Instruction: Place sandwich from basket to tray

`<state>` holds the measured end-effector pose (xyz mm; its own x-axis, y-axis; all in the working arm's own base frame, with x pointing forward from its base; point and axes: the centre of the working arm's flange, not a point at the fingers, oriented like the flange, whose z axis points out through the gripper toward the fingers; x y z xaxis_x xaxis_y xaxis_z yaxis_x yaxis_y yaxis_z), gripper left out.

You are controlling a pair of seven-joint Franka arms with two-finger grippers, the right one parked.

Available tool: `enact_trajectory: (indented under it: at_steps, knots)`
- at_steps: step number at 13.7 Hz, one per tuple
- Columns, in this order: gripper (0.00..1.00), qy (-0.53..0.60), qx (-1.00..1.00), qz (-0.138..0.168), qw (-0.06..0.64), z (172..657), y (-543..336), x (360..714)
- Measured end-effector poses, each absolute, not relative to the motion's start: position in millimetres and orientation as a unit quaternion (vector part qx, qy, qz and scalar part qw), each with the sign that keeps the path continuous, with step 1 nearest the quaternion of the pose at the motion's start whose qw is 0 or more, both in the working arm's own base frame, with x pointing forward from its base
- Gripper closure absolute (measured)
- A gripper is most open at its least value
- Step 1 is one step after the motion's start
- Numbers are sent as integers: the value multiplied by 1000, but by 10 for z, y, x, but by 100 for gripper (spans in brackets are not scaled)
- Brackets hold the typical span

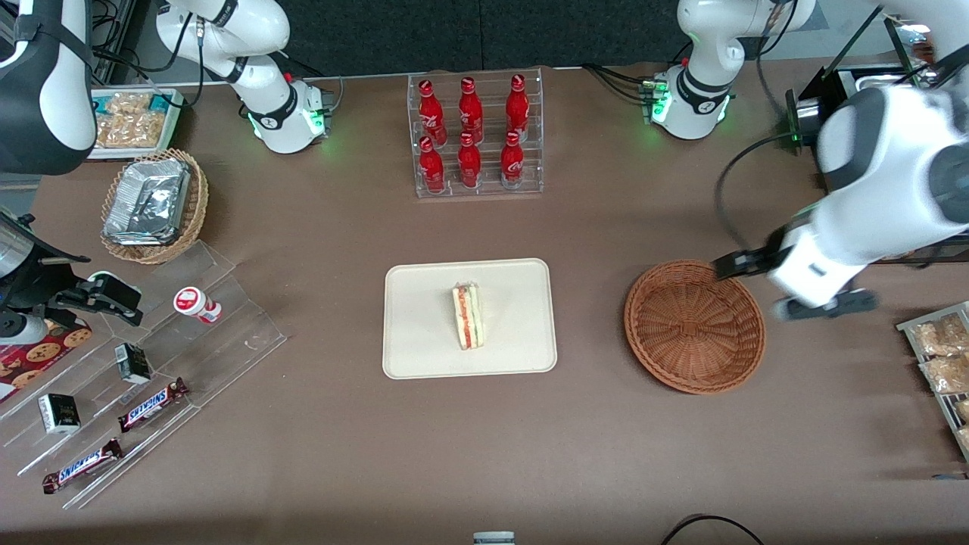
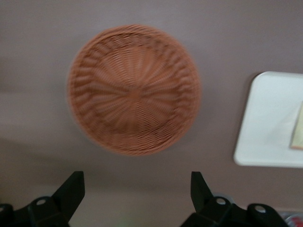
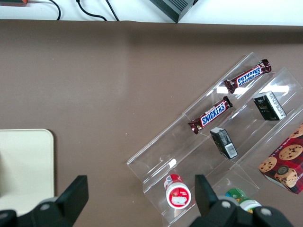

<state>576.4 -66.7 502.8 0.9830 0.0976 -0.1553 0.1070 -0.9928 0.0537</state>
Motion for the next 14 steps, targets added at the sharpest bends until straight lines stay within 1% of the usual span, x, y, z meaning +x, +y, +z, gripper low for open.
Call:
enact_trajectory:
  at_steps: [2, 4, 7, 11, 14]
  knots:
    - [1, 38, 996, -75, 31, 5278, -286, 5558]
    - [0, 29, 997, -60, 30, 5594, -88, 5388]
    - [0, 26, 999, -38, 23, 5978, -88, 5205]
    - [0, 20, 999, -25, 11, 6352, -111, 5144]
    - [0, 20, 999, -24, 9, 6388, -107, 5142]
